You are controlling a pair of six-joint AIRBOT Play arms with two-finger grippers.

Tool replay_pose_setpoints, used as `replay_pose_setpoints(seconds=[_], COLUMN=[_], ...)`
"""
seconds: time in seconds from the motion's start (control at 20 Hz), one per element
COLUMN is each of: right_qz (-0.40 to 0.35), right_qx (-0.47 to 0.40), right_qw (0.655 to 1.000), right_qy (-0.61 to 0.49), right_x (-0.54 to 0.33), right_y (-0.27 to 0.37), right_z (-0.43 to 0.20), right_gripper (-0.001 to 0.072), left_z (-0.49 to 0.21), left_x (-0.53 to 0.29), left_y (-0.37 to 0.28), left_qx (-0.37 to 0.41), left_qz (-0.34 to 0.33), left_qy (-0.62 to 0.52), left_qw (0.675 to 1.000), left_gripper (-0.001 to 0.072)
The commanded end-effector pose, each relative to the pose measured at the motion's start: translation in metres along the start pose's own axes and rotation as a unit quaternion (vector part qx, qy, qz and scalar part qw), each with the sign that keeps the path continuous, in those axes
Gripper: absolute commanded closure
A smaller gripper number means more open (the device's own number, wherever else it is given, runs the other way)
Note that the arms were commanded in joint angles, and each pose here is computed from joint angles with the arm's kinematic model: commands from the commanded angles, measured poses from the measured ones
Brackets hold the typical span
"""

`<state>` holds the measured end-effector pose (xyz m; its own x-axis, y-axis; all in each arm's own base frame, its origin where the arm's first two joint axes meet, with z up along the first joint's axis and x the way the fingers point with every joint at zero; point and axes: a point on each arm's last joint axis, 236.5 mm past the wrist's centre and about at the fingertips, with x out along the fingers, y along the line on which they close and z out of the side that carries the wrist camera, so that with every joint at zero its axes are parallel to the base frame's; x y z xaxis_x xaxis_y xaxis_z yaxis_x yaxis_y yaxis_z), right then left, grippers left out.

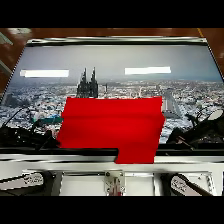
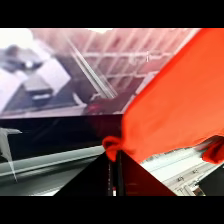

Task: Fold the shirts.

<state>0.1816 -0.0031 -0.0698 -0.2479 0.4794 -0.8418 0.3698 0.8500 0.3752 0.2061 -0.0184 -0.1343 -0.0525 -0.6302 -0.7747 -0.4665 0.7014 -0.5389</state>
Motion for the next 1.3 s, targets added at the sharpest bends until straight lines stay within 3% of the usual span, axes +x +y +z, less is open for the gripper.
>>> replay_pose_setpoints(seconds=[0.0, 0.35, 0.45, 0.55, 0.7, 0.75, 0.9, 1.05, 1.25], right_qz=[0.095, 0.004, -0.006, -0.008, -0.016, -0.014, -0.005, -0.002, 0.014], right_qx=[0.009, -0.052, -0.046, -0.055, -0.079, -0.083, -0.139, -0.201, -0.196], right_qw=[0.995, 0.999, 0.998, 0.998, 0.997, 0.996, 0.985, 0.956, 0.932], right_qy=[0.000, -0.011, -0.035, -0.034, -0.018, -0.027, -0.100, -0.214, -0.304], right_x=[0.039, 0.094, 0.097, 0.100, 0.104, 0.101, 0.064, 0.002, -0.051], right_y=[0.032, 0.035, 0.037, 0.042, 0.048, 0.051, 0.076, 0.113, 0.148], right_z=[-0.007, -0.008, 0.003, 0.002, -0.007, -0.005, 0.016, 0.055, 0.112], right_gripper=[0.0073, 0.0075, 0.0154, 0.0160, 0.0609, 0.0654, 0.0654, 0.0655, 0.0655], left_z=[0.002, 0.003, 0.003, 0.004, 0.006, 0.007, 0.022, 0.056, 0.099], left_x=[-0.005, -0.013, -0.014, -0.015, -0.015, -0.017, -0.034, -0.071, -0.096], left_y=[-0.003, -0.008, -0.009, -0.009, -0.009, -0.009, -0.035, -0.079, -0.119], left_qx=[0.010, 0.022, 0.028, 0.032, 0.038, 0.046, 0.132, 0.154, 0.177], left_qz=[0.002, 0.003, 0.003, 0.005, 0.006, 0.007, -0.022, -0.067, -0.049], left_qy=[-0.010, -0.027, -0.029, -0.032, -0.036, -0.038, -0.071, -0.154, -0.215], left_qw=[1.000, 0.999, 0.999, 0.999, 0.999, 0.998, 0.988, 0.974, 0.959], left_gripper=[0.0670, 0.0670, 0.0670, 0.0670, 0.0670, 0.0670, 0.0671, 0.0670, 0.0670])
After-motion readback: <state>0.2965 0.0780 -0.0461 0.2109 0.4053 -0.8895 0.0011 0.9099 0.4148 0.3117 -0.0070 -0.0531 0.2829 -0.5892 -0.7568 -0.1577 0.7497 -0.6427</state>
